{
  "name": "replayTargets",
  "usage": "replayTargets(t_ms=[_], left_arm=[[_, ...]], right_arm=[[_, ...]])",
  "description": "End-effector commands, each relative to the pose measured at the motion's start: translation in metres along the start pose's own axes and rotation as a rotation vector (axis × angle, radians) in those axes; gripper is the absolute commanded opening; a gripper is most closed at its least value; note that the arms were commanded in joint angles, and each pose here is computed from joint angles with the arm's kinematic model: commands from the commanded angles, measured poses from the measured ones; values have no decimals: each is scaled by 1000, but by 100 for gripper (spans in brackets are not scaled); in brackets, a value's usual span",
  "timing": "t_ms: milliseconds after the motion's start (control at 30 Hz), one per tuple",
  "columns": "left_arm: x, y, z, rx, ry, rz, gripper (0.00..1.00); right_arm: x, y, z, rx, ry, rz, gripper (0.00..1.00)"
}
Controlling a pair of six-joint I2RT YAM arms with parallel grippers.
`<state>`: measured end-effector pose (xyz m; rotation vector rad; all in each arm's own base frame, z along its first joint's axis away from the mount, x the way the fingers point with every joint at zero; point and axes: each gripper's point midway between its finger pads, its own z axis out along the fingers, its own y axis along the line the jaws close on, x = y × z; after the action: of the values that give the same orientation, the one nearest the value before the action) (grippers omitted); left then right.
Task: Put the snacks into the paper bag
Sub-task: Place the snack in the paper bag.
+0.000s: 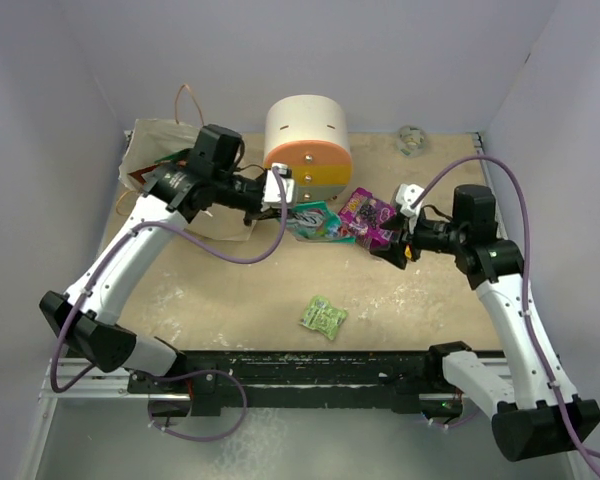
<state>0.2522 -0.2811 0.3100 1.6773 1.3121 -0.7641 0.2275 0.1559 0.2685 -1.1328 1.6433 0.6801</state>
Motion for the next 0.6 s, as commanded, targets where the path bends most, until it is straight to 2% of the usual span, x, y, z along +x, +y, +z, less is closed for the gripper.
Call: replayTargets(t_ms=[0,133,367,567], left_arm=[[-29,13,-47,-125,16,175,0],[-42,19,-82,-208,21,201,0],[-66,29,-151,-424,62,243,0],[-68,39,-216,-669,233,281,0]], right_arm=[[41,-29,11,92,115,-4,63],[70,-34,24,69,167,32,62],[77,-38,22,94,196,37,66],[87,-53,12,183,238,15,68]])
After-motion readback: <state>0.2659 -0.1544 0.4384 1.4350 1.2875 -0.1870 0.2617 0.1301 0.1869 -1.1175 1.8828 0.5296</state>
